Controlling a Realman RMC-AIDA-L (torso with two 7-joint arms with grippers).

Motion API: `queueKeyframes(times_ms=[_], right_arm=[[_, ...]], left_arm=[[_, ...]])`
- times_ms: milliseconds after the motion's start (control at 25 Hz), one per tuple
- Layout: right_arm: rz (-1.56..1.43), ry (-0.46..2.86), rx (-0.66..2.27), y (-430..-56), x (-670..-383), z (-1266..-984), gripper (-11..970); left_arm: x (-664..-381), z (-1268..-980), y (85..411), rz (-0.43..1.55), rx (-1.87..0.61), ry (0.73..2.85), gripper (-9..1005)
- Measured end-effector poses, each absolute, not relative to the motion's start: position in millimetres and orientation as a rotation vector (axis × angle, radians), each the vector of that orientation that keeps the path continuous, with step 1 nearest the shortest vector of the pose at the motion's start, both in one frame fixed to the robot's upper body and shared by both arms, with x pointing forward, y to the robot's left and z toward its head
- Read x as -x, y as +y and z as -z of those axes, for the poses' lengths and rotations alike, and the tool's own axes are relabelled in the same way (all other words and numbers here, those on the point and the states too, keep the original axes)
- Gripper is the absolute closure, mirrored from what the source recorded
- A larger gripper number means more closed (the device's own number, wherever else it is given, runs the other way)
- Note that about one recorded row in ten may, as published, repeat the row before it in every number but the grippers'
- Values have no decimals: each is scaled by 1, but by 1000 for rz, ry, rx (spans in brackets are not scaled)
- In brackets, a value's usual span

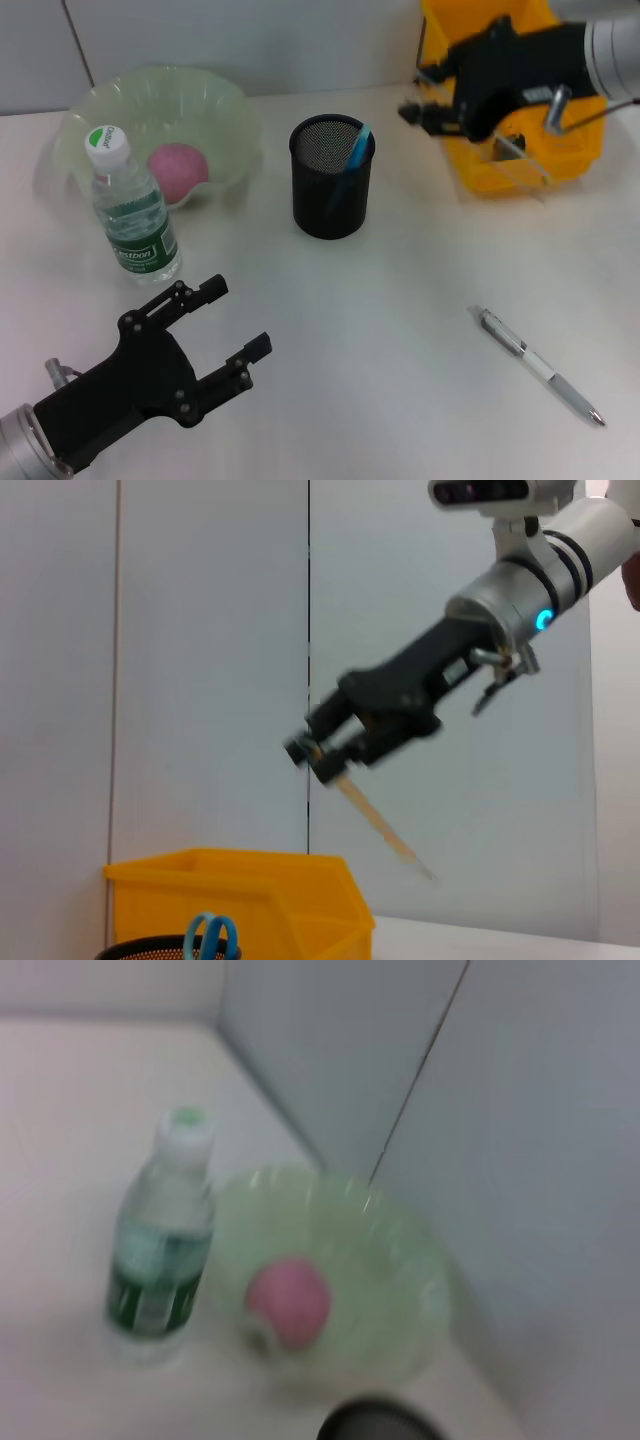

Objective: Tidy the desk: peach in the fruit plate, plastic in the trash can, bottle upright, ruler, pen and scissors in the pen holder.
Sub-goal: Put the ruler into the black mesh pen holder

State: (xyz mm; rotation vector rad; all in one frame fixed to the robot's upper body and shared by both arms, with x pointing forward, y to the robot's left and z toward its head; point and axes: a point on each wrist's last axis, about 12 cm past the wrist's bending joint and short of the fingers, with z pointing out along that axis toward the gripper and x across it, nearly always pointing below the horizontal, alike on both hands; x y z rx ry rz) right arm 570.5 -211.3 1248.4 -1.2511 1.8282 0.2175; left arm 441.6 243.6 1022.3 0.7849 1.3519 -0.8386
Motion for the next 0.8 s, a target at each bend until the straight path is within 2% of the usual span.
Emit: queueKeyframes(times_ms=[200, 800], right_arm=[[-241, 1676, 1184, -208, -574, -1257, 567], [-462, 1293, 937, -206, -590, -1227, 555]], left_arm=[[-442, -1023, 243, 841, -785, 1349, 258], [-442, -1023, 241, 848, -793, 1347, 258]])
